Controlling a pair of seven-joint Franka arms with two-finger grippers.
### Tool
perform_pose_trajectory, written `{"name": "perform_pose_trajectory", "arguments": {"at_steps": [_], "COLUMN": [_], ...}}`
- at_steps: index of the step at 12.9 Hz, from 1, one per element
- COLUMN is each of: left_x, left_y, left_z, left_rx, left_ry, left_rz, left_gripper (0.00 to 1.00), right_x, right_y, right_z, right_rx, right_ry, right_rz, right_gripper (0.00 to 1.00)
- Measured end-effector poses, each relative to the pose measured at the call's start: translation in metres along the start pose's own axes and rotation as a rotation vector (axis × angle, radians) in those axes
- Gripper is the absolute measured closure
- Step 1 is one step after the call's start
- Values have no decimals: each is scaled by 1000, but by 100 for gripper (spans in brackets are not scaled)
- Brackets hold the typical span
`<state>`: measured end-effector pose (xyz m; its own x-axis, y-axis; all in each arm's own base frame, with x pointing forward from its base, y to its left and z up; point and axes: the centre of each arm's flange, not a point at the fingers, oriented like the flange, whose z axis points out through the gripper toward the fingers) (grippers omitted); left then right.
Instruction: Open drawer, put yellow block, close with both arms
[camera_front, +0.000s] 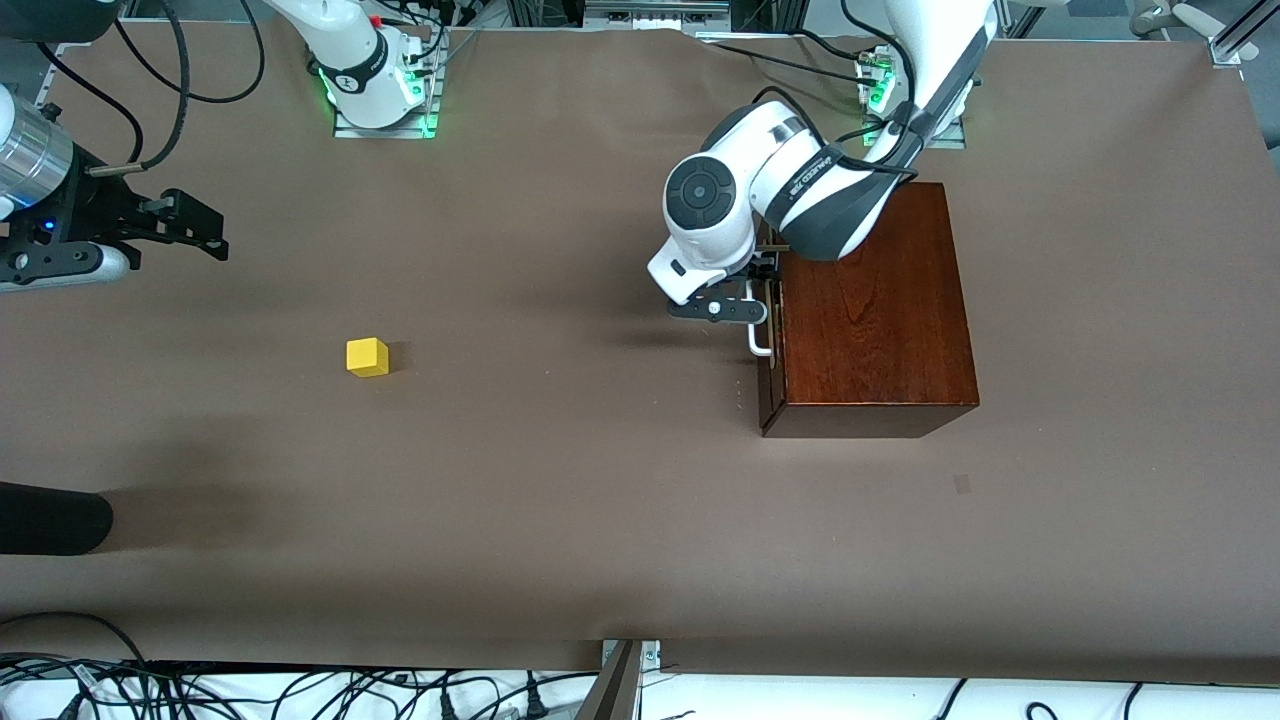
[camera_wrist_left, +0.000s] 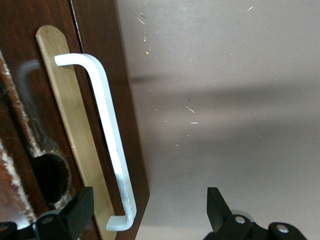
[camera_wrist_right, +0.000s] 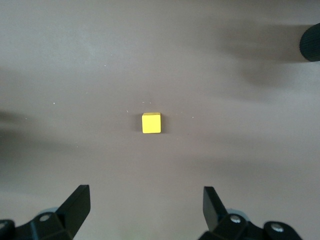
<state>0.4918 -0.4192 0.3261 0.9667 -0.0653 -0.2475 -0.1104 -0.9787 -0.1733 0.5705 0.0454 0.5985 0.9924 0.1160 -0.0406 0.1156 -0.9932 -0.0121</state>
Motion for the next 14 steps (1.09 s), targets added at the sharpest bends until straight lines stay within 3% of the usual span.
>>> {"name": "perform_pose_trajectory", "arguments": {"at_steps": [3, 10, 14], "left_x": [6, 6, 9], "left_y": [1, 18, 25], "left_z": [15, 43, 49], "left_rx": [36, 39, 32], "left_ry": [16, 11, 53], "left_rz": [-4, -21, -54], "left_gripper": [0, 0, 0], "right_x": [0, 0, 0], "right_y": [0, 0, 0], "right_z": [0, 0, 0], "right_rx": [0, 0, 0], "right_ry": [0, 0, 0], "right_rz": [0, 0, 0], "right_gripper": [0, 0, 0]}}
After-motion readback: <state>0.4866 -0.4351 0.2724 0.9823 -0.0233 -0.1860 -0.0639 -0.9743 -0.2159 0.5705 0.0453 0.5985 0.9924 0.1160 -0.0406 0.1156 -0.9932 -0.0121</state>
